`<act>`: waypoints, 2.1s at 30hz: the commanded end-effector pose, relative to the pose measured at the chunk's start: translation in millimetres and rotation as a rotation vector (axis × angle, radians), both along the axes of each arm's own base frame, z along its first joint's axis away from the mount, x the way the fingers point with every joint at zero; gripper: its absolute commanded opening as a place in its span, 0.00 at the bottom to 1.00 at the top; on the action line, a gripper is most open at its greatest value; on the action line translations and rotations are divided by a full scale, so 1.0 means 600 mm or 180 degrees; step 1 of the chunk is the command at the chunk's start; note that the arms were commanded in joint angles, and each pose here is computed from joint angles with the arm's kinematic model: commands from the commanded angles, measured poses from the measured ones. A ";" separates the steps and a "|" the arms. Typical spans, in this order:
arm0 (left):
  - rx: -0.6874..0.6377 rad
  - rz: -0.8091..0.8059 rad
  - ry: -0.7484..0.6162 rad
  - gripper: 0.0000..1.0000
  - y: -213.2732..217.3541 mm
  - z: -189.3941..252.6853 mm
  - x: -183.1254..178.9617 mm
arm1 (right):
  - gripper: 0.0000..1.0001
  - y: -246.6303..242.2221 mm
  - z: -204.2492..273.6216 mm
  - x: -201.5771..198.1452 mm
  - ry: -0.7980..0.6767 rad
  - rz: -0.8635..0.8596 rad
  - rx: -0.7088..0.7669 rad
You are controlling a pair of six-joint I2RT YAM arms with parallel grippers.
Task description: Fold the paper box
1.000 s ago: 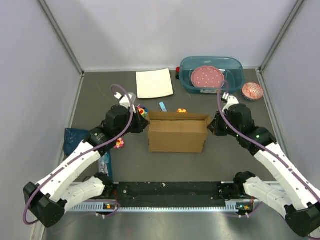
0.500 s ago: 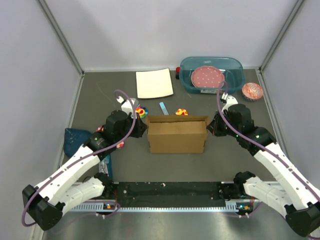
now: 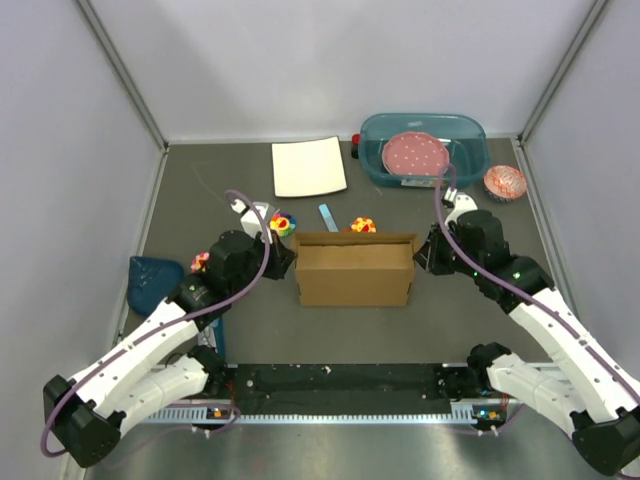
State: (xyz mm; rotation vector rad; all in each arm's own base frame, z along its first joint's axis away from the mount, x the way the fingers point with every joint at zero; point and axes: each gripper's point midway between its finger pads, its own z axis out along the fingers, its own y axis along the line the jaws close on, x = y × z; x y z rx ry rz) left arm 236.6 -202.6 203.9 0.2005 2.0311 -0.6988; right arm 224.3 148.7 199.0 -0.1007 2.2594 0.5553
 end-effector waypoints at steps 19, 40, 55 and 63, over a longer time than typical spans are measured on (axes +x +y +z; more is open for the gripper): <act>0.0586 -0.0108 0.0080 0.00 -0.005 -0.069 -0.028 | 0.37 -0.017 0.083 -0.001 -0.0273 -0.0123 -0.0019; 0.0530 -0.0101 0.0133 0.00 -0.007 -0.078 -0.032 | 0.00 -0.029 -0.001 -0.024 0.0003 -0.0088 -0.0195; 0.0451 -0.0071 -0.0007 0.21 -0.002 -0.040 -0.032 | 0.00 -0.032 -0.048 -0.040 0.0220 -0.0092 -0.0276; 0.0288 0.0032 -0.0312 0.41 0.011 0.027 -0.027 | 0.00 -0.034 -0.053 -0.041 0.0257 -0.0109 -0.0300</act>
